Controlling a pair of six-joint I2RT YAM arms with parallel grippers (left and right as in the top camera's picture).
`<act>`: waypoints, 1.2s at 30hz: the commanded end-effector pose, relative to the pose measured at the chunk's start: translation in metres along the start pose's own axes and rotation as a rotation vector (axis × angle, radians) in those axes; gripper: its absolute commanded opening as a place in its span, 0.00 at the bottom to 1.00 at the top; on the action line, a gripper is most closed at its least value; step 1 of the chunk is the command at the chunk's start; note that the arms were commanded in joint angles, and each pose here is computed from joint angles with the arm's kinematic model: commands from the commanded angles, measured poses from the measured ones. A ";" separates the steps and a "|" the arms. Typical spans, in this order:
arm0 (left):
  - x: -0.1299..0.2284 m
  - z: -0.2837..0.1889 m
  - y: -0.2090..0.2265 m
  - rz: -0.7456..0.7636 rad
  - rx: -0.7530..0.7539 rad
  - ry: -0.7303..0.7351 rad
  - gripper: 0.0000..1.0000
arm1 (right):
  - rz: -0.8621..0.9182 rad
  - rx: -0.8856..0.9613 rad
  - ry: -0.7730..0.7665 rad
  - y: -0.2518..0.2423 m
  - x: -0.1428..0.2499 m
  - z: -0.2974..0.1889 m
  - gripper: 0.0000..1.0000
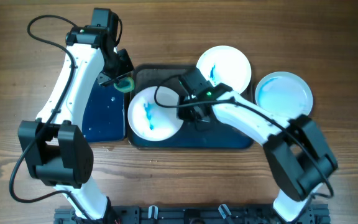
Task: Clean dirty plates on tray and stack at the side
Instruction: 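Grasp the rim of the lower-right white plate with the right gripper, then scrub the held plate with the sponge in the left gripper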
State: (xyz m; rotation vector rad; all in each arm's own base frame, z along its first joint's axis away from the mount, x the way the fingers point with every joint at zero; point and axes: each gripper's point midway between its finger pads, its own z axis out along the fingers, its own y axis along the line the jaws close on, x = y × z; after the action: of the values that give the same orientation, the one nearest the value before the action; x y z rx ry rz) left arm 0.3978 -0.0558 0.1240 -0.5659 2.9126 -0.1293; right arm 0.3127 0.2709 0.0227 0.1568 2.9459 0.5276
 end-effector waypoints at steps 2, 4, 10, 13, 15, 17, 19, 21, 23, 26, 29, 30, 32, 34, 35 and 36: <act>-0.002 -0.007 -0.004 0.021 0.022 -0.014 0.04 | -0.029 -0.015 -0.008 0.008 -0.008 0.001 0.30; -0.003 -0.007 -0.004 0.021 0.023 -0.014 0.04 | -0.058 -0.020 -0.010 0.008 -0.009 0.001 0.36; 0.006 -0.005 -0.002 0.021 0.020 0.022 0.04 | -0.087 -0.067 0.017 0.015 -0.007 0.014 0.36; 0.014 0.002 -0.001 0.018 0.021 0.055 0.04 | -0.034 -0.063 0.040 0.010 -0.006 0.026 0.20; 0.024 0.011 -0.001 0.016 0.035 0.094 0.04 | -0.003 -0.067 0.044 0.006 -0.010 0.026 0.05; 0.035 0.018 -0.004 0.018 0.057 0.133 0.04 | 0.030 -0.065 0.043 0.000 -0.015 0.024 0.04; 0.047 0.024 -0.010 0.035 0.076 0.165 0.04 | 0.050 -0.061 0.053 -0.003 -0.015 0.023 0.04; 0.061 0.036 -0.017 0.097 0.073 0.182 0.04 | 0.075 -0.042 0.059 -0.007 -0.015 0.019 0.04; 0.071 0.045 -0.021 0.122 0.069 0.188 0.04 | 0.076 -0.012 0.041 -0.010 -0.018 0.014 0.04; 0.089 0.066 -0.027 0.160 0.070 0.197 0.04 | 0.071 0.054 -0.004 -0.017 -0.027 0.004 0.04; 0.100 0.085 -0.028 0.180 0.077 0.188 0.04 | 0.046 0.054 -0.007 -0.017 -0.028 0.002 0.04; 0.103 0.091 -0.026 0.163 0.065 0.185 0.04 | 0.047 0.053 -0.005 -0.017 -0.028 0.002 0.04; 0.108 0.104 -0.014 0.105 0.022 0.167 0.04 | 0.046 0.051 -0.007 -0.016 -0.028 0.002 0.04; 0.116 0.117 -0.009 0.076 0.019 0.166 0.04 | 0.046 0.051 -0.008 -0.016 -0.028 0.002 0.04; 0.122 0.123 -0.005 0.067 0.011 0.177 0.04 | 0.046 0.050 -0.007 -0.016 -0.028 0.002 0.04; 0.129 0.127 -0.003 0.072 0.004 0.193 0.04 | 0.046 0.051 -0.007 -0.016 -0.028 0.002 0.04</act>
State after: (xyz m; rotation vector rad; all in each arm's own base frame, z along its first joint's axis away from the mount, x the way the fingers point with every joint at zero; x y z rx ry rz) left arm 0.3306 -0.1214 0.0033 -0.3862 3.0586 -0.2682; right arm 0.3283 0.2529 0.0071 0.2364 3.0029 0.4662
